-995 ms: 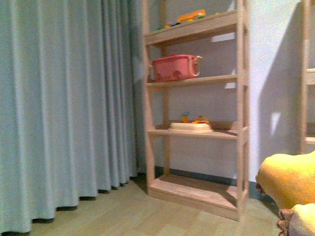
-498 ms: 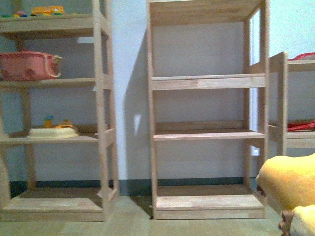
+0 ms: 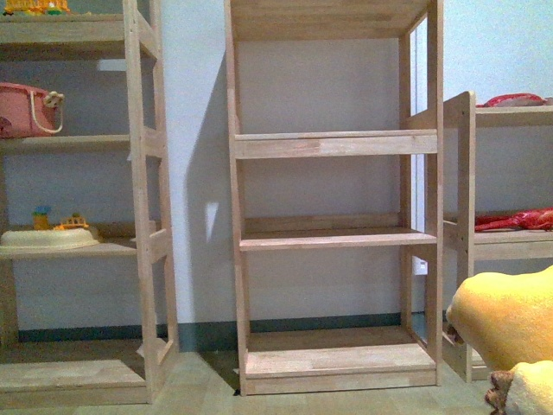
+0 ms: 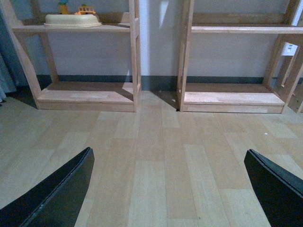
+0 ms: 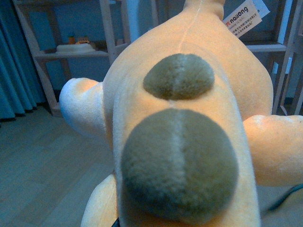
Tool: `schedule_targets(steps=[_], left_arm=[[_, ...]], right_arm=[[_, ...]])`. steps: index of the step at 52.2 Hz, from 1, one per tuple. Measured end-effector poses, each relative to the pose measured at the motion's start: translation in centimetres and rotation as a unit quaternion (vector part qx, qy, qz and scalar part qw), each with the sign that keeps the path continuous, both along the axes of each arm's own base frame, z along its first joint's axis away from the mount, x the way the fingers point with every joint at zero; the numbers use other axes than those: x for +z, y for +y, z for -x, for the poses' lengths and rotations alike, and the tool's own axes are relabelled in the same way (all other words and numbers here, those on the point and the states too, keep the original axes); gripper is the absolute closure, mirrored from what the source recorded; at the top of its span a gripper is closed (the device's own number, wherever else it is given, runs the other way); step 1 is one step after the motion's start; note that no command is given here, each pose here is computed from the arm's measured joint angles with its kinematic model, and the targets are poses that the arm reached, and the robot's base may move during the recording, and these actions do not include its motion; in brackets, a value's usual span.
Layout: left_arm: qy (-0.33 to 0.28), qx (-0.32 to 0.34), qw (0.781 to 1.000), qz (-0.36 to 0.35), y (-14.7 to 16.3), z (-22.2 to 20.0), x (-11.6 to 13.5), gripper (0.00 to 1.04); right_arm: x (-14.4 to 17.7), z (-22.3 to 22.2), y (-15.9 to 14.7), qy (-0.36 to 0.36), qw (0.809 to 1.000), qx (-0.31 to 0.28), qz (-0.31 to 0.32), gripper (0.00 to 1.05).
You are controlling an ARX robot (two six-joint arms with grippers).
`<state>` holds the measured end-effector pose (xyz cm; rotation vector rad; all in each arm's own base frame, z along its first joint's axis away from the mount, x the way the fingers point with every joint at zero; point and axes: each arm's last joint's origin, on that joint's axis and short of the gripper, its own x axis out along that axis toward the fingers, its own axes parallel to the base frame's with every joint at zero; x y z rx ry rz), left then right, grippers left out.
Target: Put away toys
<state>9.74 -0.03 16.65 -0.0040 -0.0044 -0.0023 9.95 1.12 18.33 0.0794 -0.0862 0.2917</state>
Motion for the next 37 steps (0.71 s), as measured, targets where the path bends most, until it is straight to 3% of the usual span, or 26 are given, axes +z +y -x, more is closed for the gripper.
schedule_targets(steps=[37], left_arm=[[0.0,0.0,1.0,0.0,0.0,0.0,0.0,0.06]], right_arm=[[0.0,0.0,0.0,0.0,1.0,0.0,0.0,0.97]])
